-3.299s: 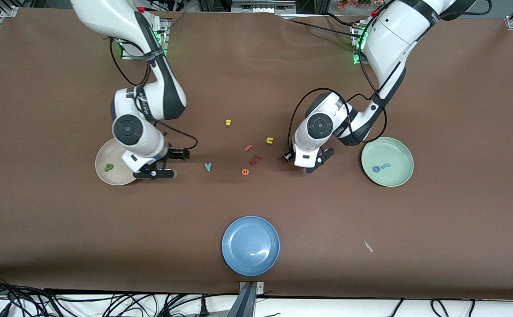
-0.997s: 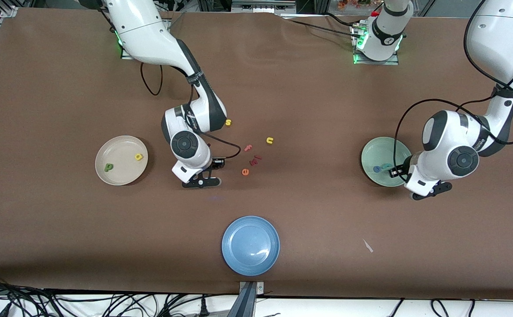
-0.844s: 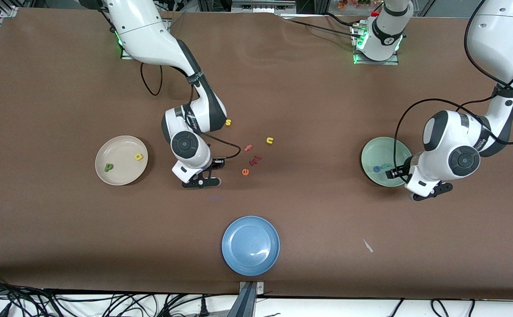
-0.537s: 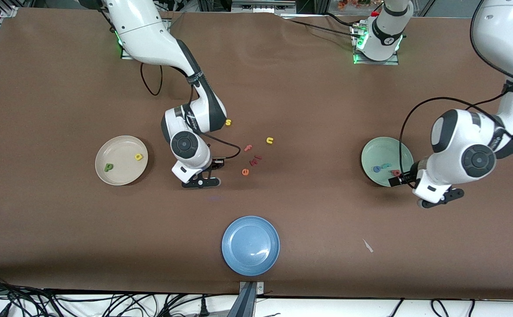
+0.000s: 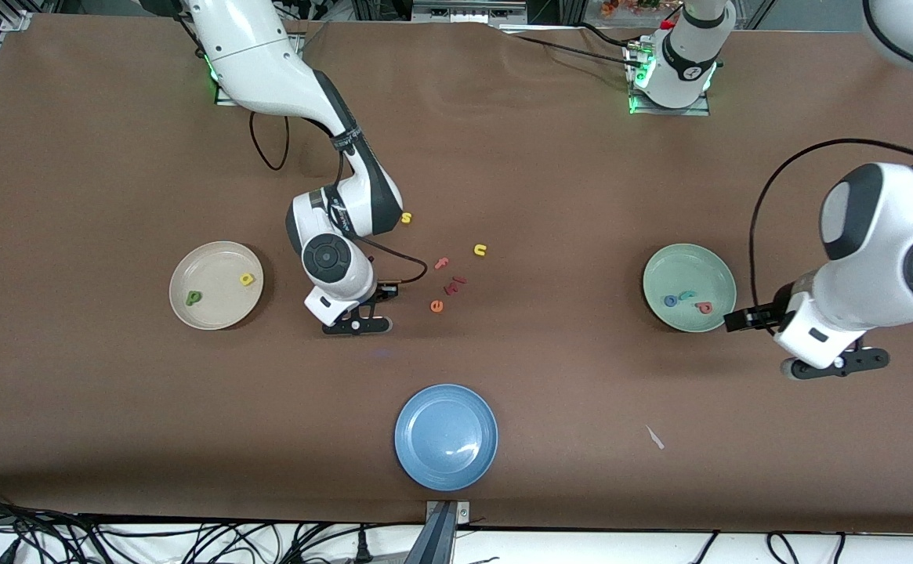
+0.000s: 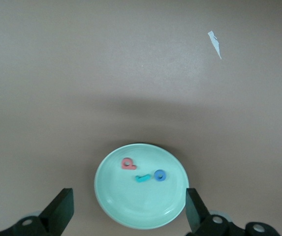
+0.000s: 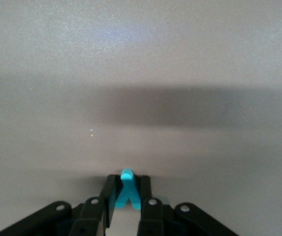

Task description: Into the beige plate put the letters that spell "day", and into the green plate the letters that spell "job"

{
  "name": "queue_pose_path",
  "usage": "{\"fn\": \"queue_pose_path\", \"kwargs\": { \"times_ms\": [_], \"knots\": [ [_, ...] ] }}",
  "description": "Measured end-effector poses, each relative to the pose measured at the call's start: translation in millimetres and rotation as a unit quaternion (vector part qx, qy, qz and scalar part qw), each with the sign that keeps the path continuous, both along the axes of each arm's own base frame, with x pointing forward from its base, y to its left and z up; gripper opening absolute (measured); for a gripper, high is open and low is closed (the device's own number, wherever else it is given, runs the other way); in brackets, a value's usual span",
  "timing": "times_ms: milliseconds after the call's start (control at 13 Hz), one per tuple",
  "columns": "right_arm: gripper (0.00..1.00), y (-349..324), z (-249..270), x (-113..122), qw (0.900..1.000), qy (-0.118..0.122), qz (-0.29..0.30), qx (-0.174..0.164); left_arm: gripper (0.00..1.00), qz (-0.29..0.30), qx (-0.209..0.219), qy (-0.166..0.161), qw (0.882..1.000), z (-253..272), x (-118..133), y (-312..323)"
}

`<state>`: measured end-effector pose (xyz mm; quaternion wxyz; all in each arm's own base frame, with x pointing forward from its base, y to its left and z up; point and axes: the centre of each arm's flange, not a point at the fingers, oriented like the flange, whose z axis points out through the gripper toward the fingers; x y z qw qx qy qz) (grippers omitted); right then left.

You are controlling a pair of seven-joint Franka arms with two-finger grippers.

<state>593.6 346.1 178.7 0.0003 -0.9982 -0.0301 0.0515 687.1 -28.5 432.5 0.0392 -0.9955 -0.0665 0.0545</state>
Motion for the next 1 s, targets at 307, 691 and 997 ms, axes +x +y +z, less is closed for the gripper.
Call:
{"fn": "queue_pose_path", "kwargs": {
  "times_ms": [307,691,997],
  "knots": [
    [0.21,-0.7,1.1,1.4,1.0,0.002,-0.01,0.009,1.0,-0.03,0.018,-0.018,0.999,40.9,5.4,10.1],
    [0.18,-16.9,23.7,19.7,1.0,0.009,-0.021,0.003,1.0,-0.054,0.008,-0.025,0.998,67.0,-0.1,-7.7],
    [0.15,-76.5,62.9,39.5,0.999,0.035,-0.001,-0.018,0.98,-0.038,-0.016,-0.049,0.998,103.8,-10.2,6.1]
  ]
}}
